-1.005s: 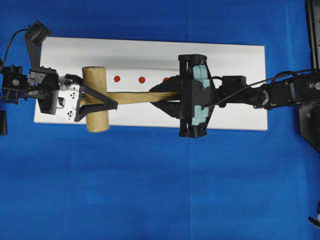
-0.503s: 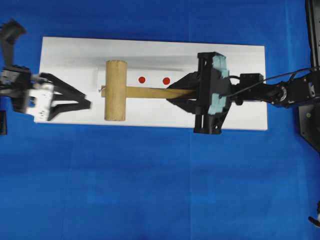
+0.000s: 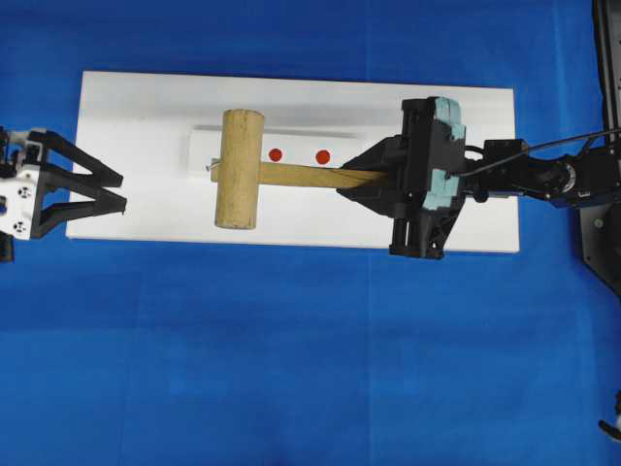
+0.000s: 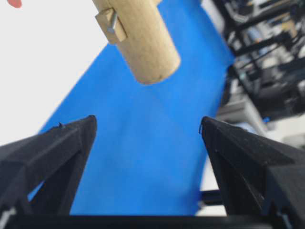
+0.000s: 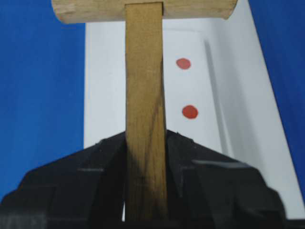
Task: Hit the mark with a hammer.
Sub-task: 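Carry the mallet with the right gripper to the front of the board, then lower the mallet onto the blue table with the right gripper, then open the right gripper to release the mallet handle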
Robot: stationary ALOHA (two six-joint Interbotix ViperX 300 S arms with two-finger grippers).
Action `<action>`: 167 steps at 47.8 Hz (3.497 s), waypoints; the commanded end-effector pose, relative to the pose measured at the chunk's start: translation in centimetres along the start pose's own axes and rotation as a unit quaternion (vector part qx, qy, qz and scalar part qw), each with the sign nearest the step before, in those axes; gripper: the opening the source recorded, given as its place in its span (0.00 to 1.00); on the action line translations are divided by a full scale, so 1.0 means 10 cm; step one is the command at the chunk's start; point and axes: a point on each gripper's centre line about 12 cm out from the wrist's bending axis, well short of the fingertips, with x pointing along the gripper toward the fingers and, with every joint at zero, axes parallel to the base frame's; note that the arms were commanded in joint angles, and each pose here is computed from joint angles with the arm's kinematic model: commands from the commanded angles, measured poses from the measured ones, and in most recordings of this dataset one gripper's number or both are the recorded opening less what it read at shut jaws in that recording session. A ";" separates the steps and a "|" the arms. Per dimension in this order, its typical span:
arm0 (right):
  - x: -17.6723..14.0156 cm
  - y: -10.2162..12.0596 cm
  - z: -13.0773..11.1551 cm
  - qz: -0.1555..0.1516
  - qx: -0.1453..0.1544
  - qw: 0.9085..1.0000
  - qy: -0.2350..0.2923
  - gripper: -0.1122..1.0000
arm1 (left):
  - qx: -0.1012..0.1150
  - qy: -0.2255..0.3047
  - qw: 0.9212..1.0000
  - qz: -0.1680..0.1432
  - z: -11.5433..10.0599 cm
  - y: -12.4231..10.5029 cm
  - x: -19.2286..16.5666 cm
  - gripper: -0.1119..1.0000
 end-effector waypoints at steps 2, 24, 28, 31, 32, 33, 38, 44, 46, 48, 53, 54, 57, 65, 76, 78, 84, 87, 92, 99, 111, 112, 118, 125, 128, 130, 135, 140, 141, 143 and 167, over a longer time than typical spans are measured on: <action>-0.01 0.12 0.14 0.022 0.014 1.000 -0.014 0.18 | 0.051 -0.002 0.999 -0.005 0.02 -0.04 0.00 0.89; 0.13 0.88 0.03 0.069 0.016 0.997 0.009 0.18 | 0.333 -0.008 0.943 -0.004 0.03 -0.04 -0.01 0.88; 0.15 1.02 0.00 0.064 0.015 0.998 0.011 0.18 | 0.367 -0.010 0.930 -0.004 0.04 -0.03 -0.01 0.88; 0.17 1.09 -0.02 0.059 0.017 0.998 0.013 0.18 | 0.384 -0.012 0.923 -0.003 0.05 -0.03 -0.01 0.88; 0.18 1.11 -0.03 0.058 0.018 0.998 0.014 0.18 | 0.389 -0.014 0.921 -0.003 0.05 -0.03 -0.02 0.88; 0.19 1.14 -0.04 0.058 0.017 0.998 0.015 0.18 | 0.394 -0.015 0.919 -0.003 0.06 -0.04 -0.02 0.88; 0.22 1.24 -0.08 0.060 0.018 0.998 0.021 0.18 | 0.410 -0.020 0.912 -0.002 0.07 -0.04 -0.03 0.88; 0.28 1.28 -0.11 0.060 0.018 0.998 0.027 0.18 | 0.420 -0.024 0.907 -0.003 0.08 -0.04 -0.06 0.88; 0.30 1.29 -0.13 0.061 0.019 0.998 0.031 0.18 | 0.420 -0.025 0.907 -0.004 0.08 -0.04 -0.06 0.88; 0.33 1.30 -0.15 0.060 0.020 0.997 0.035 0.18 | 0.417 -0.026 0.908 -0.005 0.08 -0.05 -0.07 0.88; 0.40 1.33 -0.23 0.060 0.018 0.997 0.048 0.18 | 0.414 -0.026 0.910 -0.004 0.08 -0.04 -0.09 0.88; 0.43 1.34 -0.26 0.060 0.018 0.997 0.052 0.18 | 0.414 -0.026 0.910 -0.004 0.08 -0.04 -0.09 0.88; 0.48 1.36 -0.32 0.060 0.017 0.996 0.061 0.18 | 0.414 -0.025 0.910 -0.003 0.07 -0.03 -0.09 0.88; 0.63 1.41 -0.48 0.061 0.009 0.995 0.083 0.18 | 0.420 -0.023 0.907 -0.002 0.07 -0.02 -0.10 0.88; 0.81 1.45 -0.65 0.055 0.001 0.993 0.104 0.18 | 0.419 -0.023 0.908 -0.002 0.07 -0.03 -0.10 0.88; 0.83 1.45 -0.67 0.053 -0.001 0.993 0.106 0.18 | 0.419 -0.023 0.908 -0.002 0.07 -0.03 -0.10 0.88; 0.86 1.45 -0.72 0.051 -0.003 0.992 0.111 0.18 | 0.418 -0.023 0.908 -0.002 0.07 -0.03 -0.10 0.88; 0.86 1.45 -0.74 0.054 -0.004 0.992 0.114 0.18 | 0.419 -0.023 0.908 -0.002 0.07 -0.03 -0.10 0.88; 0.86 1.47 -0.76 0.065 -0.003 0.991 0.120 0.18 | 0.418 -0.023 0.908 -0.001 0.07 -0.02 -0.10 0.88; 0.86 1.49 -0.80 0.080 -0.002 0.988 0.129 0.18 | 0.418 -0.023 0.908 -0.002 0.07 -0.03 -0.10 0.88; 0.91 1.49 -0.90 0.078 -0.006 0.987 0.140 0.18 | 0.419 -0.023 0.908 -0.001 0.07 -0.02 -0.10 0.88; 0.90 1.49 -0.90 0.079 -0.006 0.987 0.141 0.18 | 0.418 -0.023 0.908 -0.002 0.07 -0.03 -0.10 0.88; 0.91 1.48 -0.90 0.078 -0.006 0.987 0.140 0.18 | 0.419 -0.023 0.908 -0.002 0.07 -0.02 -0.10 0.88; 0.91 1.48 -0.90 0.078 -0.006 0.987 0.140 0.19 | 0.418 -0.023 0.908 -0.001 0.07 -0.02 -0.10 0.88; 0.91 1.48 -0.90 0.077 -0.005 0.987 0.141 0.29 | 0.418 -0.023 0.908 -0.001 0.07 -0.02 -0.10 0.88; 0.91 1.48 -0.90 0.076 -0.006 0.987 0.140 0.39 | 0.418 -0.023 0.908 -0.002 0.07 -0.02 -0.10 0.88; 0.91 1.47 -0.89 0.073 -0.006 0.988 0.139 0.70 | 0.416 -0.023 0.909 -0.001 0.07 -0.02 -0.10 0.88; 0.90 1.47 -0.86 0.073 -0.007 0.988 0.134 0.90 | 0.415 -0.023 0.910 -0.001 0.07 -0.02 -0.10 0.88; 0.89 1.48 -0.84 0.075 -0.006 0.988 0.132 0.88 | 0.415 -0.023 0.910 -0.001 0.07 -0.02 -0.10 0.88; 0.87 1.48 -0.80 0.077 -0.005 0.989 0.128 0.84 | 0.415 -0.022 0.909 -0.002 0.06 -0.02 -0.10 0.88; 0.45 1.37 -0.31 0.083 0.014 0.994 0.064 0.80 | 0.418 -0.023 0.908 -0.001 0.07 -0.02 -0.10 0.88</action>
